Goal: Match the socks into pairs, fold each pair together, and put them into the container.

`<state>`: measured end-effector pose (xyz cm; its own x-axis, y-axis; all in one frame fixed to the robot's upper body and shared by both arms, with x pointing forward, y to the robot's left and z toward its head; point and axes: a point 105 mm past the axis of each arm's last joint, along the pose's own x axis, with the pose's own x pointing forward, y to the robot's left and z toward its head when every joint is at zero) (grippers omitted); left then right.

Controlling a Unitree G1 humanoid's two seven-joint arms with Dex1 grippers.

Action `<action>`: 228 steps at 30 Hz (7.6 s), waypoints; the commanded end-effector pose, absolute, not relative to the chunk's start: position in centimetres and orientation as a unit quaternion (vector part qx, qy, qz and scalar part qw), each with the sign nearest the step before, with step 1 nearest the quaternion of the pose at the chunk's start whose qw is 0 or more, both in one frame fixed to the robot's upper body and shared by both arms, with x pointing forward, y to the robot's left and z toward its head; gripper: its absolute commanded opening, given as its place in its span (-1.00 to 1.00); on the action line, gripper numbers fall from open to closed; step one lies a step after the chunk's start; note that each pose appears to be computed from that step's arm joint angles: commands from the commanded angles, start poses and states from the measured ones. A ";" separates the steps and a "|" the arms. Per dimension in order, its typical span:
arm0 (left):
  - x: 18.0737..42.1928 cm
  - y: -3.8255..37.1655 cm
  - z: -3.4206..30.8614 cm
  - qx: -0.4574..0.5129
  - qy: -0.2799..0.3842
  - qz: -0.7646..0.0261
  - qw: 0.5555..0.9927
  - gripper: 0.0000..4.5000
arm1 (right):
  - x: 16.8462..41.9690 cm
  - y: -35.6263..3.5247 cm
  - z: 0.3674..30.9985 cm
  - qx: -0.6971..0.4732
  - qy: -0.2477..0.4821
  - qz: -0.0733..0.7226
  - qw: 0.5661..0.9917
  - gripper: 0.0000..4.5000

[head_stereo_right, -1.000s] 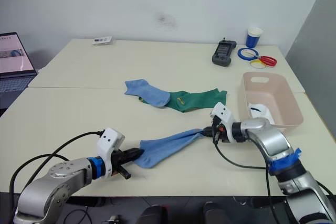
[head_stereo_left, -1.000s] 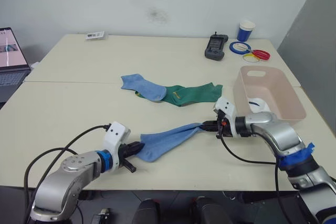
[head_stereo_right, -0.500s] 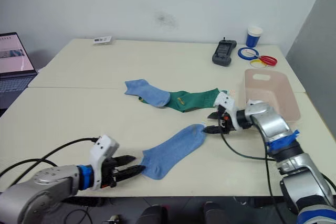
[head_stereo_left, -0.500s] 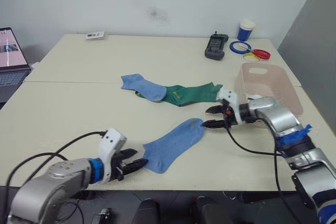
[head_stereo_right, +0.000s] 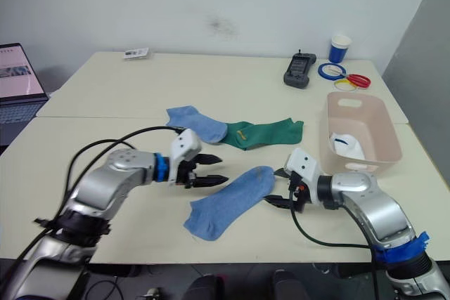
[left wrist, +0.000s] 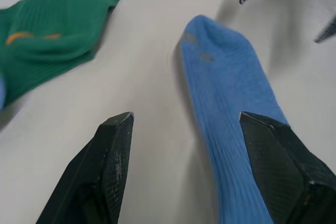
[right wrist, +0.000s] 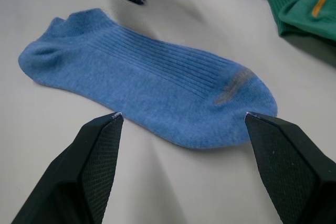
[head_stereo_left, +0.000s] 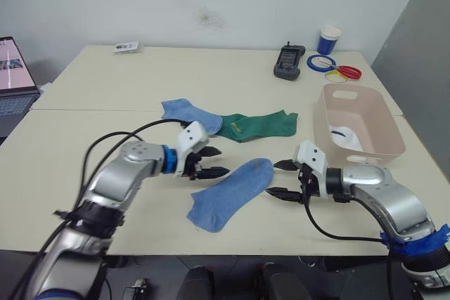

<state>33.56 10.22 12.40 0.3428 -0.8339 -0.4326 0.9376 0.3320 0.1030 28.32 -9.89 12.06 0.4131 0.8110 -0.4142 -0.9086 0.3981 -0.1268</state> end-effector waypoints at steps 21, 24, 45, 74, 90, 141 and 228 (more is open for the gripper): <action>36.2 10.5 10.4 0.131 0.166 -0.494 0.843 -0.98 | 28.9 -8.4 13.6 -0.168 0.094 0.501 0.844 0.78; 36.6 13.1 10.9 0.100 0.161 -0.420 0.887 -0.98 | 28.9 -7.4 13.4 -0.172 0.091 0.520 0.832 0.78; 35.9 17.2 10.0 -0.016 0.160 -0.221 0.962 -0.98 | 27.2 0.9 9.8 -0.420 -0.067 0.681 0.596 0.78; 27.1 16.7 9.4 -0.055 0.170 -0.240 0.954 -1.00 | 27.6 -6.9 10.1 -0.445 -0.133 0.673 0.576 -0.99; 27.1 21.0 12.2 -0.048 0.119 -0.280 0.951 0.70 | 26.0 -12.9 10.3 -0.203 0.115 0.614 0.754 0.83; 25.3 17.5 9.0 0.002 0.141 -0.228 0.963 -0.70 | 32.2 -9.7 11.5 -0.059 0.291 0.570 0.766 -0.59; 30.4 18.0 8.8 0.229 0.234 -0.566 0.757 -1.00 | 31.1 -8.7 10.0 -0.205 0.171 0.648 0.714 -0.99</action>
<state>30.15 18.10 9.00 0.2501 -0.7585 -0.6017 0.9619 0.2658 0.0647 31.09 -9.08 9.35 0.1100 0.8489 -0.5171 -0.9935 0.1101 -0.0305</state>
